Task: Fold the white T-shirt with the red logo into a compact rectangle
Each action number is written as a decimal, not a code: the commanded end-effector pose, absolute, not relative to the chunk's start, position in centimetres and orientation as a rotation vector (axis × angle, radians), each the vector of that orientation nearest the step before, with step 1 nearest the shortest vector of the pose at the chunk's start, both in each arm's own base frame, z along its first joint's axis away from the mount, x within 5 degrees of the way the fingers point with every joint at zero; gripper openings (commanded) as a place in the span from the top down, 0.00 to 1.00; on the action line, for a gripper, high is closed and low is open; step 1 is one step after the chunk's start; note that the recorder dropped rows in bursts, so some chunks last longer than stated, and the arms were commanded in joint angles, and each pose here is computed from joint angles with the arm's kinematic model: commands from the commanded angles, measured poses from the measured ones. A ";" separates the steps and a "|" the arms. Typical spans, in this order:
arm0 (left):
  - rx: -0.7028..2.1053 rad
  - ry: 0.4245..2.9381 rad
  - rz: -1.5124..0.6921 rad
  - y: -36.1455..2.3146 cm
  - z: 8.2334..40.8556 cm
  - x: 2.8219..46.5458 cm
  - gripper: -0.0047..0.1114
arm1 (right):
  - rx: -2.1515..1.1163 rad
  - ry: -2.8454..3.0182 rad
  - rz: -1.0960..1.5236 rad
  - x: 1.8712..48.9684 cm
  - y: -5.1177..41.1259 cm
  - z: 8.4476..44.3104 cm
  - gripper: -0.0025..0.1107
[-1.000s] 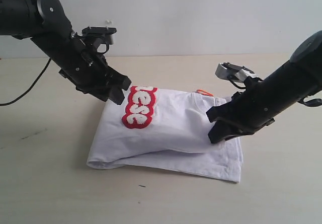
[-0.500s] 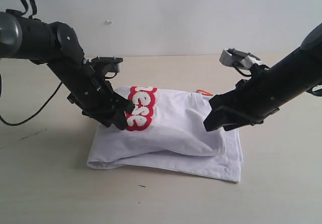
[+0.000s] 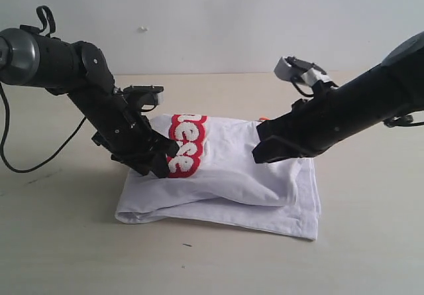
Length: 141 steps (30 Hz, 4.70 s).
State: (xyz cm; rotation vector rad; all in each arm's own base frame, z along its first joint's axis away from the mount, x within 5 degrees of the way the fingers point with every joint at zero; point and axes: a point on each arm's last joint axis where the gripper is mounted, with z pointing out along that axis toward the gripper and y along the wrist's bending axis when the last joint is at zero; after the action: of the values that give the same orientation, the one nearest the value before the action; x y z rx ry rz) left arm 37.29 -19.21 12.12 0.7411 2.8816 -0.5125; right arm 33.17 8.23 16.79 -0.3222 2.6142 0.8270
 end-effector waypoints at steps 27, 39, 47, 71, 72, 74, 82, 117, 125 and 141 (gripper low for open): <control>0.748 2.989 -0.516 -18.9 11.6 36.5 0.58 | -0.163 2.824 0.392 34.8 6.3 10.1 0.98; 0.711 3.060 -0.305 -17.6 11.3 36.5 0.58 | -0.176 2.841 0.591 36.6 7.7 8.0 0.98; 0.632 3.089 -0.300 -15.5 11.3 37.3 0.58 | -0.329 2.822 0.693 36.3 10.0 8.1 0.98; 0.619 2.762 -0.483 -14.1 23.4 35.3 0.93 | -0.372 2.555 0.305 37.4 8.9 20.4 0.98; 0.614 2.750 -0.477 -14.0 23.6 35.1 0.96 | -0.355 2.560 0.265 37.2 8.5 20.9 0.98; 0.615 2.747 -0.464 -13.7 23.6 34.3 0.96 | -0.320 2.572 0.183 36.7 7.8 21.7 0.98; 0.469 2.643 -0.445 -12.6 23.1 32.0 0.96 | -0.279 2.513 0.071 33.3 6.4 22.7 0.98; 0.136 2.109 -0.335 -8.6 20.5 18.9 0.96 | -0.064 2.226 0.182 21.2 4.1 25.3 0.98; 0.080 2.051 -0.376 -7.7 21.0 17.3 0.96 | 0.025 2.175 0.236 20.0 3.8 26.7 0.98; 0.081 2.047 -0.383 -7.7 21.2 17.1 0.96 | 0.033 2.160 0.243 19.9 3.8 27.0 0.98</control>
State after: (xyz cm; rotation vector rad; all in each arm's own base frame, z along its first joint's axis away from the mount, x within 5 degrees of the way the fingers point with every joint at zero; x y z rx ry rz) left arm 17.22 -7.69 21.13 0.0876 2.0573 -0.3783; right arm 20.05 3.81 26.87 0.0370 2.1707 0.2414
